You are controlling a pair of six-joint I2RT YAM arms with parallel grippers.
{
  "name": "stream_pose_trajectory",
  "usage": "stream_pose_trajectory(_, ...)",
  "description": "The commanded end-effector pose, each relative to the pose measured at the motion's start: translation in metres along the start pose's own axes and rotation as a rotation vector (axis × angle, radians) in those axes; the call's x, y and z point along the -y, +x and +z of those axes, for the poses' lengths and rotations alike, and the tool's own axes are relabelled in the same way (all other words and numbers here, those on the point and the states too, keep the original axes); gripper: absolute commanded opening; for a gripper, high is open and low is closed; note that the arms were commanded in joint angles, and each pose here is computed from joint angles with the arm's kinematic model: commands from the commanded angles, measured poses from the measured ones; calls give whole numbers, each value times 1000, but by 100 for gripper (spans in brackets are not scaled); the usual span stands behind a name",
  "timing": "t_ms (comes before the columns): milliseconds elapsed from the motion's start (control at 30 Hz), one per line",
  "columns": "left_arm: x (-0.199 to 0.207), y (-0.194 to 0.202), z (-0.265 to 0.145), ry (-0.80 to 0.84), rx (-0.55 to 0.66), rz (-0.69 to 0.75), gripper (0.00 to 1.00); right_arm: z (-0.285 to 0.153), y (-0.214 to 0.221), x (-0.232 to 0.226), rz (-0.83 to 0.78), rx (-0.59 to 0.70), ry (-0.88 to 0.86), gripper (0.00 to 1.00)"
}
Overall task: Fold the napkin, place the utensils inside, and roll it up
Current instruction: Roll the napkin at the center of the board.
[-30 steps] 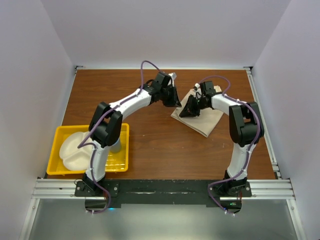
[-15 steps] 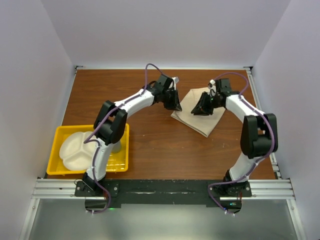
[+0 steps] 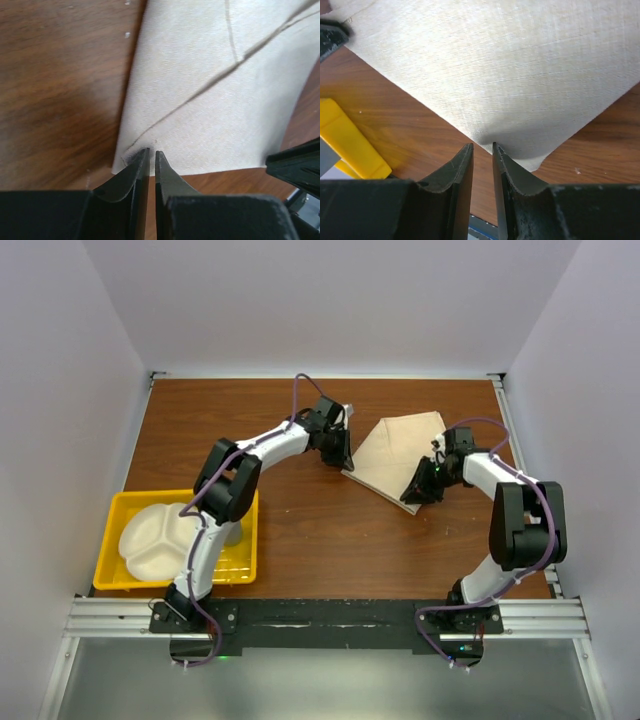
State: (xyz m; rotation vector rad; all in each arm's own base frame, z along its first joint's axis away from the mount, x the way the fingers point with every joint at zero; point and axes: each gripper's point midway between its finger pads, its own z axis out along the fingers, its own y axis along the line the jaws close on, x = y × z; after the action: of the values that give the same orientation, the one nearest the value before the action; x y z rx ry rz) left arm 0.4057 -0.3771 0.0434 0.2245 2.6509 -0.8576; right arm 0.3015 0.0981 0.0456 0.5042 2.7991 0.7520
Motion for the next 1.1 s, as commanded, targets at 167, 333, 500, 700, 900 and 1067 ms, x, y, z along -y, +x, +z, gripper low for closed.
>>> stream_pose_trajectory(167,-15,-18,-13,-73,43,101,15,-23,-23,-16,-40,84,-8,25)
stream_pose_trajectory(333,6,-35,-34,-33,97,133,16,-53,-77,-31,18,220,-8,34)
stream_pose_trajectory(500,17,-44,-47,-7,140,147,18,-55,-136,-15,64,316,69,42)
stream_pose_trajectory(700,30,-45,-62,29,155,151,21,-60,-173,34,138,349,130,39)
stream_pose_trajectory(900,26,-24,-37,101,104,102,20,-48,-176,56,150,302,106,17)
stream_pose_trajectory(1067,12,-23,-25,53,92,116,19,-55,-175,43,128,310,52,14)
